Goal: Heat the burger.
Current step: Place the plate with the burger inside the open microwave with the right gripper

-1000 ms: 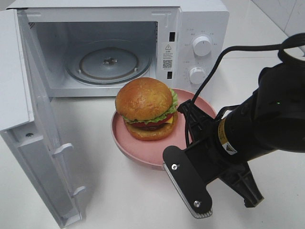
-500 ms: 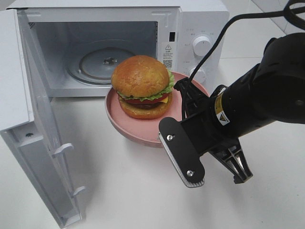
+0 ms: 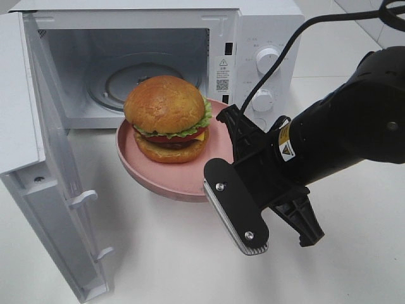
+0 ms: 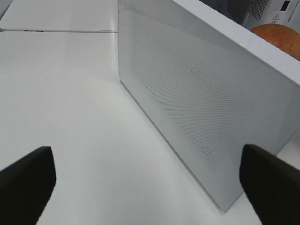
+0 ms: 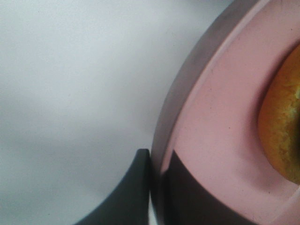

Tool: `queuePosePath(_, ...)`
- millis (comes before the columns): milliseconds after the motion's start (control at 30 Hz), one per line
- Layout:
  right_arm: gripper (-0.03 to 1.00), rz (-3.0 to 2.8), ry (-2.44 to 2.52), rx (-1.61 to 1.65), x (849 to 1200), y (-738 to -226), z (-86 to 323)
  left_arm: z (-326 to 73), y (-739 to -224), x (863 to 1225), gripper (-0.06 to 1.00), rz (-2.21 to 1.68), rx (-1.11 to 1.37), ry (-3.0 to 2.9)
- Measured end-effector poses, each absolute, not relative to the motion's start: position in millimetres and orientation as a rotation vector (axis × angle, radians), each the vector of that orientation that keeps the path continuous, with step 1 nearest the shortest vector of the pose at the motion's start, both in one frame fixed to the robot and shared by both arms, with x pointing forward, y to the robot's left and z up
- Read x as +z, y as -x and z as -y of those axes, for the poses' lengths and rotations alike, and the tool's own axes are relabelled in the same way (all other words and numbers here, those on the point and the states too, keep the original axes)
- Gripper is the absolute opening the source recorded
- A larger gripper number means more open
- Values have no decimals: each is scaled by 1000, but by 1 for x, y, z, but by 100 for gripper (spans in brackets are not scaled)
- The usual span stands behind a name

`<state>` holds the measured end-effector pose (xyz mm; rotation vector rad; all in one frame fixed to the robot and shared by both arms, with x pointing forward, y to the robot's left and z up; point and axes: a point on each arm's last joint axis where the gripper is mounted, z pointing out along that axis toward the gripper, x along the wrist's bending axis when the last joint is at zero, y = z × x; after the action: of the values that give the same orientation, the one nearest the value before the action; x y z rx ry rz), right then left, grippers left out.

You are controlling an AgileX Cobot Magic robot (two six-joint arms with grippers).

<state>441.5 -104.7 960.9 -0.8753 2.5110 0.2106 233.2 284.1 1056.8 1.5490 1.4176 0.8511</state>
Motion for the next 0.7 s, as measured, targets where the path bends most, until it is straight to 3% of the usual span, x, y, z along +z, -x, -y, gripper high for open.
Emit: queuePosePath(700,2,-2492,785,164,957,-470,85,-284,-233,1057,99,-1418,851,-1549)
